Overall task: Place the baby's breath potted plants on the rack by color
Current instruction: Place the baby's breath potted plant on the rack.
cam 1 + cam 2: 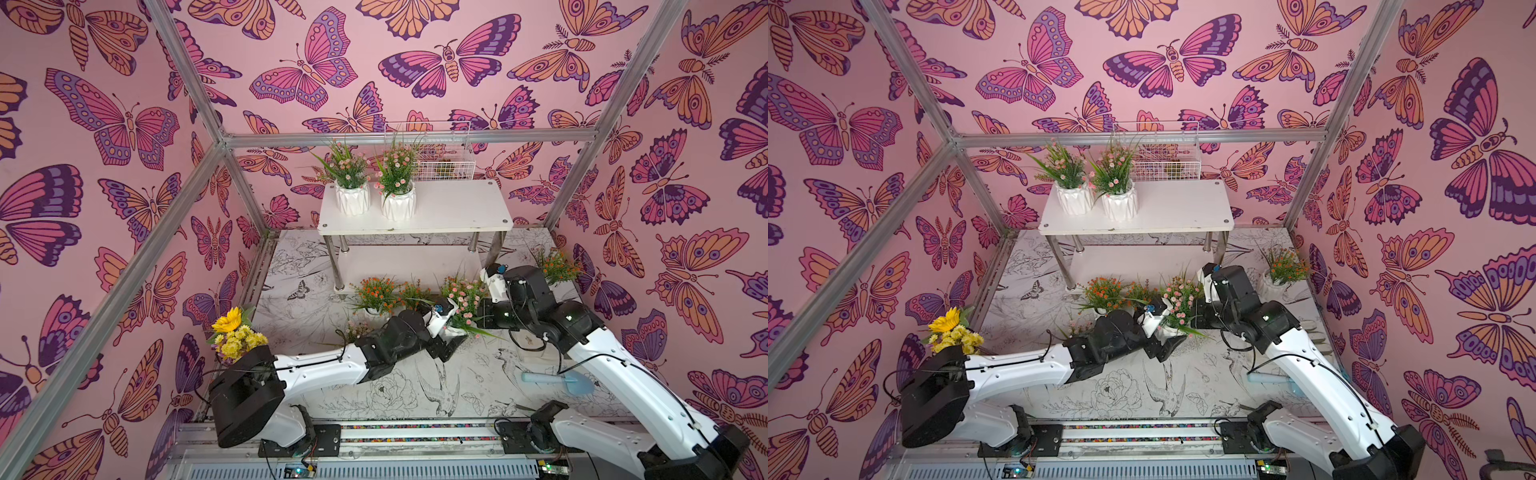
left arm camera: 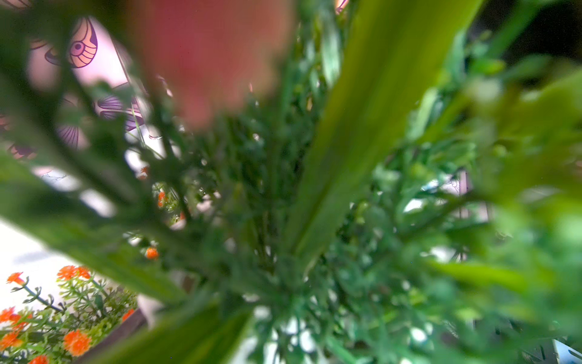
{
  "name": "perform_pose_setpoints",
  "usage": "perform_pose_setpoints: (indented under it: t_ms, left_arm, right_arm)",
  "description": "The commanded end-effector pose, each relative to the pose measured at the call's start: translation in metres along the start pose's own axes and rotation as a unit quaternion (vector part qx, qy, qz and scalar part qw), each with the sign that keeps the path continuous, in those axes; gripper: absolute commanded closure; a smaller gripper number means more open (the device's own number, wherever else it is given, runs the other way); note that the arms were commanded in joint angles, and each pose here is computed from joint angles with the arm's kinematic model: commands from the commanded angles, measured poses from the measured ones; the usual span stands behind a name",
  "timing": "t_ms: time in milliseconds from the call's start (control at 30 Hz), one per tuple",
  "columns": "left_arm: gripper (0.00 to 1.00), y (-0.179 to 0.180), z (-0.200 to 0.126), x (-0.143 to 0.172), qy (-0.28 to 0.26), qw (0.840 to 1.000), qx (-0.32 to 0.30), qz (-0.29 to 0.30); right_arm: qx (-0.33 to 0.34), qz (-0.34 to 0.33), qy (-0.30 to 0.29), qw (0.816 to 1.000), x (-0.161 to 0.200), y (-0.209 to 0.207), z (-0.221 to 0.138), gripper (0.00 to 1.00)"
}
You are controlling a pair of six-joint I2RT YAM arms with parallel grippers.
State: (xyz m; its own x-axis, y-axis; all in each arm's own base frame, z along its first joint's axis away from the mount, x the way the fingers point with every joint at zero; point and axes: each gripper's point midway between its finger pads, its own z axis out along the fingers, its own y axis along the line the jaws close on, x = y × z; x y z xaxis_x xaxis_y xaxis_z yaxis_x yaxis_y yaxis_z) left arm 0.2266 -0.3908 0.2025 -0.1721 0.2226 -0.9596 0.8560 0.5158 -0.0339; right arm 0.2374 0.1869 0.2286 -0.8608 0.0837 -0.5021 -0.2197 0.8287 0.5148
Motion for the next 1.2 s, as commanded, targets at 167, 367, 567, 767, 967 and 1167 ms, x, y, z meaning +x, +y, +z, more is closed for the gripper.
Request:
perform_pose_setpoints:
  t_ms: [167,367,567,767,967,1167]
  left_arm:
    - [0.55,0.009,-0.015,-0.039,-0.061,0.998,-0.027,-0.009]
    - [0.56,0.014,-0.023,-0.051,-0.068,0.997,-0.038,-0.012]
    - [0.59,0.020,-0.031,-0.072,-0.076,0.996,-0.046,-0.009]
    - [0.58,0.025,-0.034,-0.097,-0.079,0.996,-0.045,-0.014]
    - [0.59,0.034,-0.035,-0.124,-0.080,0.995,-0.048,-0.018]
    - [0.60,0.044,-0.041,-0.159,-0.103,0.993,-0.059,-0.013]
  right_arm:
    - [-0.066,0.002,-0.025,0.998,-0.005,0.022,-0.016,0.86]
    - [-0.045,0.022,-0.047,0.998,-0.007,0.004,-0.026,0.79]
    - [-0.011,0.039,-0.077,0.996,-0.006,-0.019,-0.042,0.76]
    - [0.018,0.051,-0.081,0.995,0.006,-0.038,-0.044,0.76]
    - [0.022,0.070,-0.073,0.995,0.021,-0.051,-0.034,0.75]
    - [0.022,0.079,-0.062,0.995,0.031,-0.057,-0.025,0.75]
